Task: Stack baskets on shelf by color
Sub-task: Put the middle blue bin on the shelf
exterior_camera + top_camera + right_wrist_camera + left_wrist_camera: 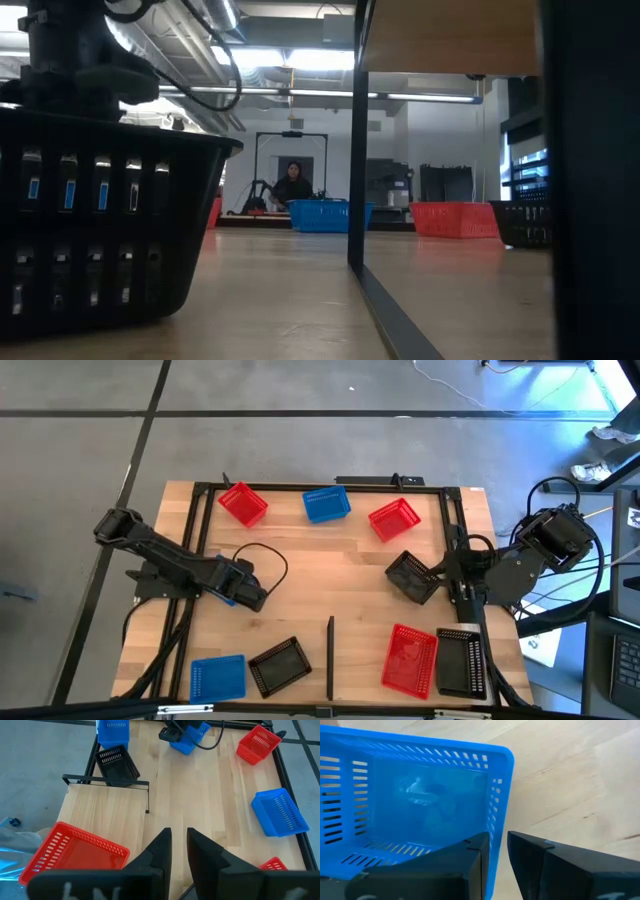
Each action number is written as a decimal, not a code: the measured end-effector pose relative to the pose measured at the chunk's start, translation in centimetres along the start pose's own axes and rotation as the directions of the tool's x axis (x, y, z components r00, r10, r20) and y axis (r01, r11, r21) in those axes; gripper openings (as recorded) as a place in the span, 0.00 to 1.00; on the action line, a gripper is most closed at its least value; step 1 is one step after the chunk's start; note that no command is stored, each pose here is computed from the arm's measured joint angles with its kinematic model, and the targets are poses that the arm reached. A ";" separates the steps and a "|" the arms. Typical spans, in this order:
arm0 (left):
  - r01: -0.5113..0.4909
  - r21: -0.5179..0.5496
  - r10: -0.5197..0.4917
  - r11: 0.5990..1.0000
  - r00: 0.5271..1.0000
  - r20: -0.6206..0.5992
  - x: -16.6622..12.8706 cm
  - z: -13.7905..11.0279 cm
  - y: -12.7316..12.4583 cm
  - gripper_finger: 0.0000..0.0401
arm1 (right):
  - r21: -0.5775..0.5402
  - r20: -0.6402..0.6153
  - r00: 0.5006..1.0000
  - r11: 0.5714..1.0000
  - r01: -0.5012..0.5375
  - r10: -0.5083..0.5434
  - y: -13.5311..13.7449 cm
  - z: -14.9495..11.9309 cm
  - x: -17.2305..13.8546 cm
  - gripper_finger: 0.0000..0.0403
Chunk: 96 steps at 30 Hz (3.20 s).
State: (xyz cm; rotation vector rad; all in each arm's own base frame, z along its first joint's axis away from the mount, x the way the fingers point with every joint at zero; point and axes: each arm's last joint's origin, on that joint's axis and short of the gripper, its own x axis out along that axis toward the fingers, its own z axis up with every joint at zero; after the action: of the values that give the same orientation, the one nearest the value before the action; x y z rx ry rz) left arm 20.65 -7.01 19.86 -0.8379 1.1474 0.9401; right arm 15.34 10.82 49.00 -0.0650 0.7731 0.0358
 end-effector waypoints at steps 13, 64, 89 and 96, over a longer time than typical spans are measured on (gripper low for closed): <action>-0.109 0.112 0.113 0.988 0.993 -0.033 2.8 -0.6 -1.1 0.15 | 0.001 0.000 1.000 1.000 -0.002 0.002 0.0 0.0 0.0 0.14; -0.853 0.473 0.182 -0.222 0.441 0.879 -5.1 6.9 -15.0 0.00 | -0.136 0.143 0.764 0.752 0.645 -0.629 -2.0 0.9 10.9 0.14; -0.872 0.479 0.091 -0.099 0.472 0.877 -7.1 5.7 -16.7 0.00 | -0.098 0.188 0.876 0.879 0.466 -0.444 -5.7 3.2 13.4 0.05; -0.848 0.523 0.092 -0.086 0.516 0.852 -7.0 5.6 -16.7 0.00 | -0.097 0.192 0.885 0.889 0.447 -0.425 -5.9 3.3 13.5 0.13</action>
State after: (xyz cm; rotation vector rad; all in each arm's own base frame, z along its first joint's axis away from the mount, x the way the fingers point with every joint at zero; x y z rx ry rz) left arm 37.12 -9.46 28.97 1.1739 1.1753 0.6920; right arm 27.58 5.33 42.22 -0.3648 0.5732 -0.3335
